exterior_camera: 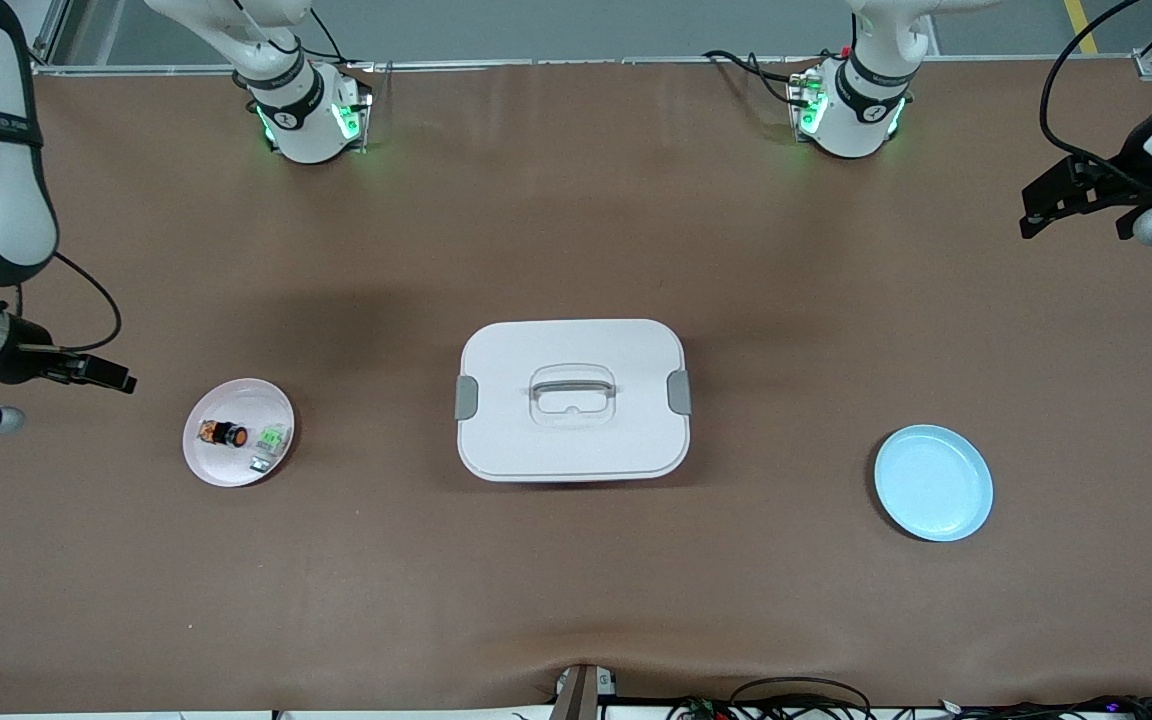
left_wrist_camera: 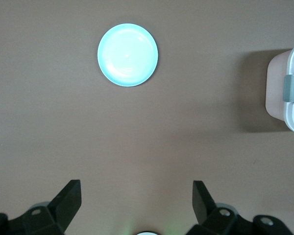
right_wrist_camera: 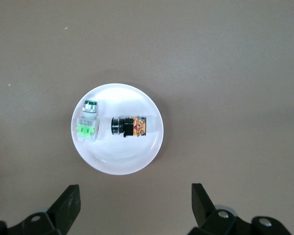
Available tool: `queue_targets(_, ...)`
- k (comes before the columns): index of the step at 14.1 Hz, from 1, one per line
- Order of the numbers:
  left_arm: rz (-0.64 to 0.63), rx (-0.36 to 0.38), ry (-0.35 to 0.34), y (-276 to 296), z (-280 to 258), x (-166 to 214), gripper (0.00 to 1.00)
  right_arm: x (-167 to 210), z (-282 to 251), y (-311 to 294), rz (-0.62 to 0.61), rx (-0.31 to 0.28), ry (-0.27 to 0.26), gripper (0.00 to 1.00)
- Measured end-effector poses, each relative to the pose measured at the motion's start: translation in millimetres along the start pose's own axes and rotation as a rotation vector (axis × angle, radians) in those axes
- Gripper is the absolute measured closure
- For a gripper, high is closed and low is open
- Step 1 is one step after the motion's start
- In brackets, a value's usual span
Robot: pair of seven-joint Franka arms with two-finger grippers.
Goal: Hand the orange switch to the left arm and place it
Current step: 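Move the right gripper over the white plate toward the orange switch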
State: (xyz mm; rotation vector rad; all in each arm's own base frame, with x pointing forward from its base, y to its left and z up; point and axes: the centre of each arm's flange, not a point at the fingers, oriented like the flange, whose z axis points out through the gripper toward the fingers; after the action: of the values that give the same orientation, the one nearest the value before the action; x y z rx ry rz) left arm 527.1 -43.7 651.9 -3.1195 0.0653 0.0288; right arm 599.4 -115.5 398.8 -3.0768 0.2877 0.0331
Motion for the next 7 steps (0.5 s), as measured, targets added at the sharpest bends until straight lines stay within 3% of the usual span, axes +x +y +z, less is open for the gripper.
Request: queue_targets(7, 0.0, 0.0, 0.0, -0.2, -0.5, -0.2, 0.0, 6.4, 73.7, -9.9, 0.08, 0.012, 0.028, 0.0)
